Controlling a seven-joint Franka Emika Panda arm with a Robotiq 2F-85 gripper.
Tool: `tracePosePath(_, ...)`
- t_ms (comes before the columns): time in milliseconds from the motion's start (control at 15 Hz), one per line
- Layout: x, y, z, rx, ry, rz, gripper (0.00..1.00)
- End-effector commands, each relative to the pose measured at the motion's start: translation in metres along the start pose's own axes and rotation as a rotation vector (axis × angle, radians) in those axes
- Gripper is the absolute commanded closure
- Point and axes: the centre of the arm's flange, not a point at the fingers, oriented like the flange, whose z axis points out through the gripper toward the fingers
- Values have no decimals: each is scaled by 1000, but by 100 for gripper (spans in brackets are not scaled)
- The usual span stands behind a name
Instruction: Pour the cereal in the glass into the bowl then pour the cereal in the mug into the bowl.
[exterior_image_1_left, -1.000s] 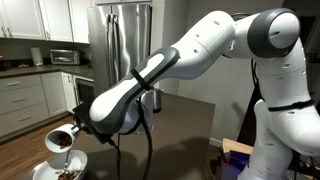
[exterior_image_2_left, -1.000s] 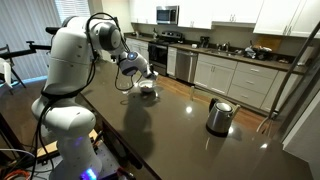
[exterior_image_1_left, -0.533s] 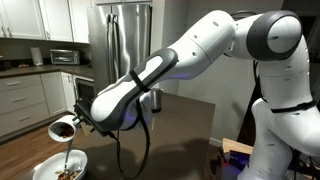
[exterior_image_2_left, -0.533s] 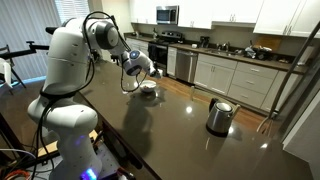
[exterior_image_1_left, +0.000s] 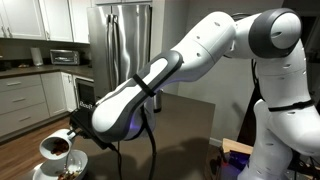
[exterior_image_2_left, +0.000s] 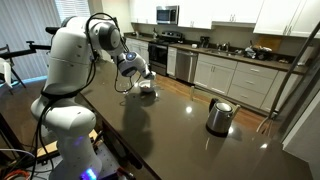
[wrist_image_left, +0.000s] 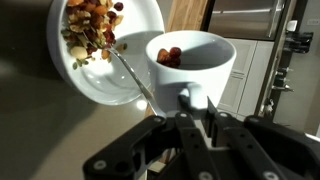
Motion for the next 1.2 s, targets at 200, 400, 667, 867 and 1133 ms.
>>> tracePosePath(200, 4, 0, 0, -1, 5, 3, 84)
tracePosePath(400, 0, 0, -4, 17, 44, -42, 92)
tracePosePath(667, -1, -3, -10, 41, 112, -151, 92)
tracePosePath(867, -9, -8, -17, 50, 131, -201, 92)
tracePosePath(1133, -22, -14, -25, 66, 142, -250, 92)
